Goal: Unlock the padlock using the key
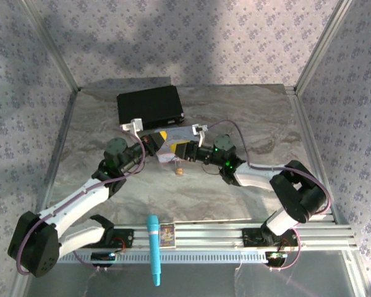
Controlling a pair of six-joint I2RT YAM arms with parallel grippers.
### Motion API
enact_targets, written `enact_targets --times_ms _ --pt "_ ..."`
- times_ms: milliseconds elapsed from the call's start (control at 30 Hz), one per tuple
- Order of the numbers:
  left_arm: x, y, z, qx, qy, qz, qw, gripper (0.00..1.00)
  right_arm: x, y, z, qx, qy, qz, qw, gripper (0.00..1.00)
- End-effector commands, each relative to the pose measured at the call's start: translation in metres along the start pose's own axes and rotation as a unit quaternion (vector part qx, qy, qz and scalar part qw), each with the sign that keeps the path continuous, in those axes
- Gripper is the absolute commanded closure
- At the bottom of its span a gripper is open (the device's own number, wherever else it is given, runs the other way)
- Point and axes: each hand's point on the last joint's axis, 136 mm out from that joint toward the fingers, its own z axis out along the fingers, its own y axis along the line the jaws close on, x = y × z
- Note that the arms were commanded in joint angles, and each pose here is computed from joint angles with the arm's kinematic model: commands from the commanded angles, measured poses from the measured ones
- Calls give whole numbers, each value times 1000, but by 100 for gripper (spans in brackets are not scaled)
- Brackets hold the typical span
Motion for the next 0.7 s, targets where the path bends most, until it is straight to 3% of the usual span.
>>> enact_targets --times_ms 0,667 --pt "-9 -19 -7 40 -19 18 999 100 -10 23 0 -48 -18 -6 999 52" --pt "-6 -32 -6 63 -12 -3 998 100 -19 47 11 -94 -21 -3 995 57"
